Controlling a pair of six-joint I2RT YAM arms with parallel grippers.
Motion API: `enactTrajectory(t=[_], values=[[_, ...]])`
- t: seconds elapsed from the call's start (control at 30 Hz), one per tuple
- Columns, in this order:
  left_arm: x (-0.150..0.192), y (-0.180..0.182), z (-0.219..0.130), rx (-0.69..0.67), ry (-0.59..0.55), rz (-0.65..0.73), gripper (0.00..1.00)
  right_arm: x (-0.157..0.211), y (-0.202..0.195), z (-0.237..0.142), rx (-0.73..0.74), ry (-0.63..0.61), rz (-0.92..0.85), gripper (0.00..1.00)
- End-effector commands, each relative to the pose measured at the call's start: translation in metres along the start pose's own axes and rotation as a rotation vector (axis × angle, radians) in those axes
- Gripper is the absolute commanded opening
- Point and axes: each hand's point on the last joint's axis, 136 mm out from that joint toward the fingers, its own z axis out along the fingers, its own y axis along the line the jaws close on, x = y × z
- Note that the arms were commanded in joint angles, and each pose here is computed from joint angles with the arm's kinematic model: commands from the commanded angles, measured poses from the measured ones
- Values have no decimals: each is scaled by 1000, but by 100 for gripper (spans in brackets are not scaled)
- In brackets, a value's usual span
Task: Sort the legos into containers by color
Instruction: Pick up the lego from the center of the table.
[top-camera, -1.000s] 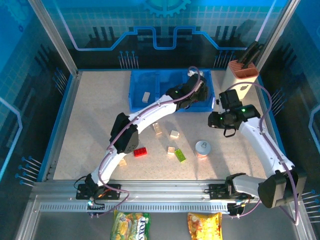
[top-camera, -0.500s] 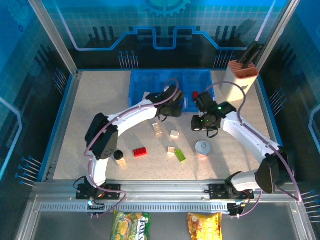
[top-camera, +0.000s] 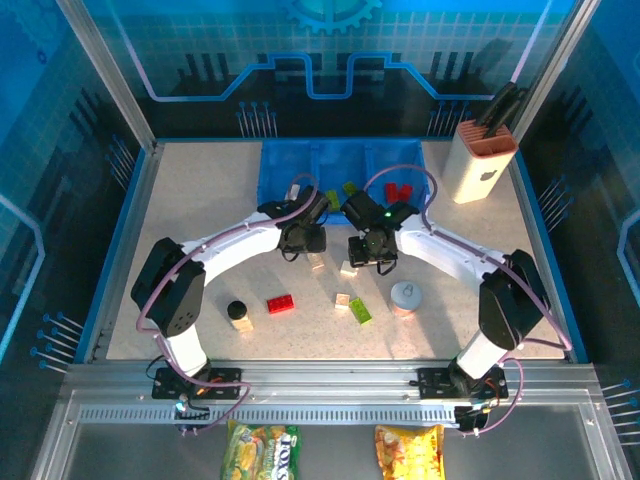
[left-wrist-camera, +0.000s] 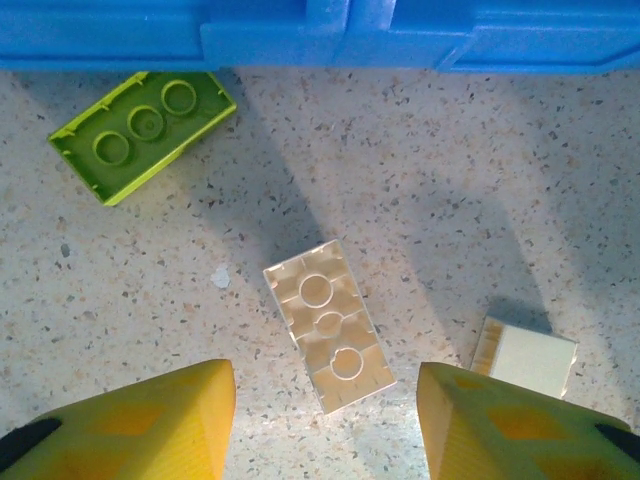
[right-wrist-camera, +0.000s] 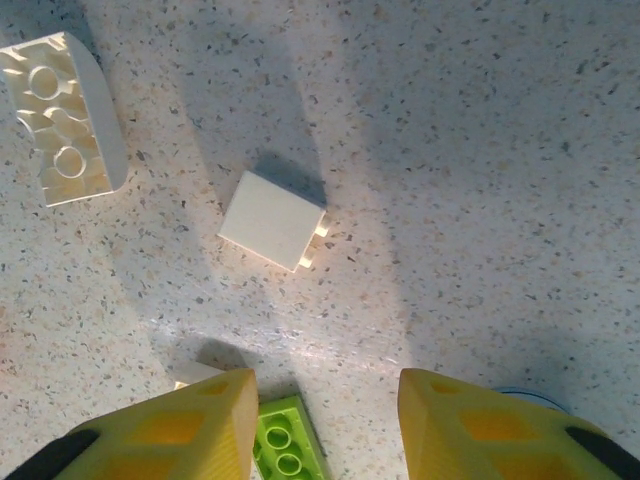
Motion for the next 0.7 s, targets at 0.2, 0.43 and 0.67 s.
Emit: enactTrajectory(t=[0.2,0.43,0.67], values=[[17,5,27,-55,86,-59,62,-7,4,0,21,-25,8,42],[24,0,44,-71,132,-50,65,-4,1,1,27,-22,2,42],[30,-4,57,-71,163,-40,64,-4,-1,-1,32,-22,2,42]])
